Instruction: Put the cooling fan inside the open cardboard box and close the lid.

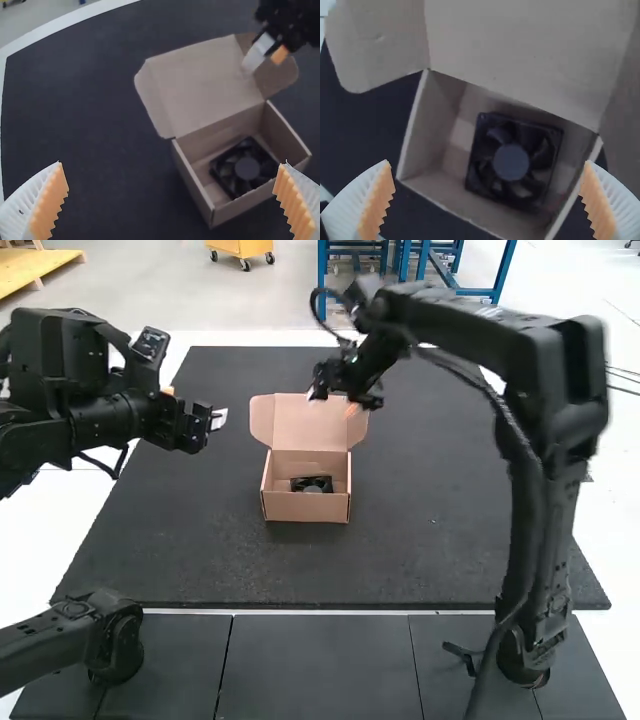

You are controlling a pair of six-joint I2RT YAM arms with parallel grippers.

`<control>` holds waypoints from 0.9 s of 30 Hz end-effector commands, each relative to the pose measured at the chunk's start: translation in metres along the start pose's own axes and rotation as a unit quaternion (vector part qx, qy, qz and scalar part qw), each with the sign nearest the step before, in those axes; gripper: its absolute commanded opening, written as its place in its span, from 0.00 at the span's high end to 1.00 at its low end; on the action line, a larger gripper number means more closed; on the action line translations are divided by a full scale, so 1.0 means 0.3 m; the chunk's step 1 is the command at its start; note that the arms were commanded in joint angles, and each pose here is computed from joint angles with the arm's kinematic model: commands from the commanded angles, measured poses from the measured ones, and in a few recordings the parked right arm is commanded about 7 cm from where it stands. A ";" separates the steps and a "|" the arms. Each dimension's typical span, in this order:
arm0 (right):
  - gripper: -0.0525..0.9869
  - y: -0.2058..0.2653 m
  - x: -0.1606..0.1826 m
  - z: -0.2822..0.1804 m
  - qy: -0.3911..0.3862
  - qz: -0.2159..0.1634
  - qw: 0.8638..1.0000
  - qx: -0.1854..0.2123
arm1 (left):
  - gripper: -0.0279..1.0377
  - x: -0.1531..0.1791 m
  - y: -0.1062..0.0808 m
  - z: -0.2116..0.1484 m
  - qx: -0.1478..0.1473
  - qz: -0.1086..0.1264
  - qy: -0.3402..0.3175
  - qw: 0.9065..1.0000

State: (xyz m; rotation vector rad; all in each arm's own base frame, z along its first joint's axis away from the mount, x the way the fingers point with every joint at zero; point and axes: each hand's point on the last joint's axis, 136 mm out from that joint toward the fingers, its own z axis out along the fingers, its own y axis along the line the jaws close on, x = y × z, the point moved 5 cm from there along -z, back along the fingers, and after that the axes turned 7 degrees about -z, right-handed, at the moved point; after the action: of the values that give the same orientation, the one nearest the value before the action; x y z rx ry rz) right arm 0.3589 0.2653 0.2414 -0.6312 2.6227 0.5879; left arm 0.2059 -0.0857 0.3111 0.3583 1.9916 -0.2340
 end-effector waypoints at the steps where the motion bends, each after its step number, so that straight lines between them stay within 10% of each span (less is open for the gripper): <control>1: 0.13 -0.018 -0.008 -0.121 -0.022 -0.050 0.998 0.005 | 0.06 -0.059 0.000 0.003 -0.003 0.003 -0.015 1.000; 27: 0.14 -0.104 0.236 -0.211 -0.251 -0.048 0.966 0.041 | 0.06 0.054 0.166 0.208 -0.091 -0.043 0.049 0.994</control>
State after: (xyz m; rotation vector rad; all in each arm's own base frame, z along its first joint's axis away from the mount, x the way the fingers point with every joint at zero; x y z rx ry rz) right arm 0.3007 0.1892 0.2550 -0.5497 2.1248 0.5323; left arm 0.2674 -0.0593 0.2717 0.1869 2.1109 -0.0998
